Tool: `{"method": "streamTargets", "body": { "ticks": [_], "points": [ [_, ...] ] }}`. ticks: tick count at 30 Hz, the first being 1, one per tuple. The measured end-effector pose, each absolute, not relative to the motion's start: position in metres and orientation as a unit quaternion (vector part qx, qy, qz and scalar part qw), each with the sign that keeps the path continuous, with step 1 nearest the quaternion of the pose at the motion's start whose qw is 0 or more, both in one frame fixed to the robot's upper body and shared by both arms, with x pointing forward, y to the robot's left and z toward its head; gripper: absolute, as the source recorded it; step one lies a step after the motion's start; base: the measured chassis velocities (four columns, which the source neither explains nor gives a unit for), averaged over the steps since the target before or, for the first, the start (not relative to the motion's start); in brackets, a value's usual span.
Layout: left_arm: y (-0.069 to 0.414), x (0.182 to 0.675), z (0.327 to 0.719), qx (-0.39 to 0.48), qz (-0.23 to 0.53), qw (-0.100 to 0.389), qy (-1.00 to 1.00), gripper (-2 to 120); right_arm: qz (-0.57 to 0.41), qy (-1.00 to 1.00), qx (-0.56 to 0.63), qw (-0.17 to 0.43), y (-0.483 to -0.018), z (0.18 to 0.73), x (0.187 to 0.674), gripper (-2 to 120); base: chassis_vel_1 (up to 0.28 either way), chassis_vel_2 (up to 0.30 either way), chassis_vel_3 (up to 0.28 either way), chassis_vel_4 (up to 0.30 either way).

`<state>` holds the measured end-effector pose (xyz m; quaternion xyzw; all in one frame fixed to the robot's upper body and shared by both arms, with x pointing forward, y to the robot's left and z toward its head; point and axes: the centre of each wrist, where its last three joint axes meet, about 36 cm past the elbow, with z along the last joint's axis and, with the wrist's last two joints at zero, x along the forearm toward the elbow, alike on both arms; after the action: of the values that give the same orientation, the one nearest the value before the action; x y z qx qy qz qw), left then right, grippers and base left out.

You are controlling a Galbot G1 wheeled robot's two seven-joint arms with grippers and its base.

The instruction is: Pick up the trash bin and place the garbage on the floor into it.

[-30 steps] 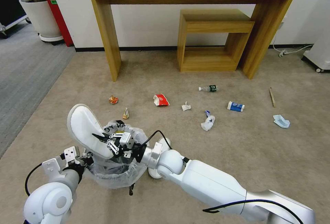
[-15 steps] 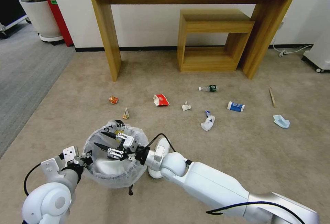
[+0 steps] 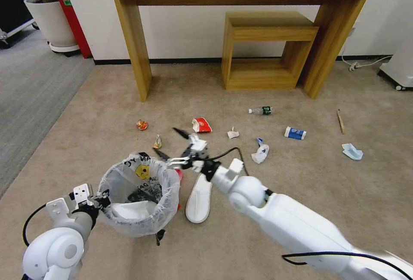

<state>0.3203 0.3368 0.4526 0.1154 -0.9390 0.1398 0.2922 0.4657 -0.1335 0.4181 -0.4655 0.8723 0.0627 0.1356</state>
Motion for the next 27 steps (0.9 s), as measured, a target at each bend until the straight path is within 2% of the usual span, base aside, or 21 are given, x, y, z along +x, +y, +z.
{"method": "streamTargets", "body": {
  "ticks": [7, 11, 14, 15, 18, 19, 21, 22, 25, 26, 27],
  "points": [
    [0.344, 0.325, 0.448, 0.123, 0.136, 0.297, -0.937, 1, 0.078, 0.897, -0.411, 0.141, -0.174, 0.441, 0.452, 100, 0.000, 0.000, 0.000, 0.000],
    [0.349, 0.326, 0.446, 0.129, 0.133, 0.301, -0.935, 1, 0.101, 0.916, -0.367, 0.124, -0.193, 0.447, 0.442, 100, 0.000, 0.000, 0.000, 0.000],
    [0.351, 0.326, 0.445, 0.132, 0.133, 0.300, -0.935, 1, 0.139, 0.937, -0.311, 0.072, -0.206, 0.447, 0.430, 100, 0.000, 0.000, 0.000, 0.000],
    [0.351, 0.326, 0.445, 0.132, 0.133, 0.300, -0.935, 1, 0.139, 0.937, -0.311, 0.072, -0.206, 0.447, 0.430, 100, 0.000, 0.000, 0.000, 0.000],
    [0.351, 0.326, 0.445, 0.132, 0.134, 0.300, -0.935, 1, 0.181, 0.949, -0.257, -0.012, -0.206, 0.441, 0.420, 100, 0.000, 0.000, 0.000, 0.000],
    [0.351, 0.326, 0.445, 0.132, 0.134, 0.300, -0.935, 1, 0.181, 0.949, -0.257, -0.012, -0.206, 0.441, 0.420, 100, 0.000, 0.000, 0.000, 0.000],
    [0.350, 0.326, 0.445, 0.132, 0.136, 0.299, -0.935, 1, 0.200, 0.953, -0.216, -0.074, -0.199, 0.431, 0.416, 100, 0.000, 0.000, 0.000, 0.000],
    [0.350, 0.326, 0.445, 0.132, 0.136, 0.299, -0.935, 1, 0.200, 0.953, -0.216, -0.074, -0.199, 0.431, 0.416, 100, 0.000, 0.000, 0.000, 0.000],
    [0.350, 0.326, 0.446, 0.133, 0.136, 0.296, -0.936, 1, 0.188, 0.955, -0.165, -0.161, -0.188, 0.405, 0.410, 100, 0.000, 0.000, 0.000, 0.000],
    [0.350, 0.326, 0.446, 0.133, 0.136, 0.296, -0.936, 1, 0.188, 0.955, -0.165, -0.161, -0.188, 0.405, 0.410, 100, 0.000, 0.000, 0.000, 0.000],
    [0.350, 0.326, 0.448, 0.134, 0.136, 0.294, -0.936, 1, 0.183, 0.953, -0.153, -0.185, -0.183, 0.397, 0.407, 100, 0.000, 0.000, 0.000, 0.000]
  ]
}}
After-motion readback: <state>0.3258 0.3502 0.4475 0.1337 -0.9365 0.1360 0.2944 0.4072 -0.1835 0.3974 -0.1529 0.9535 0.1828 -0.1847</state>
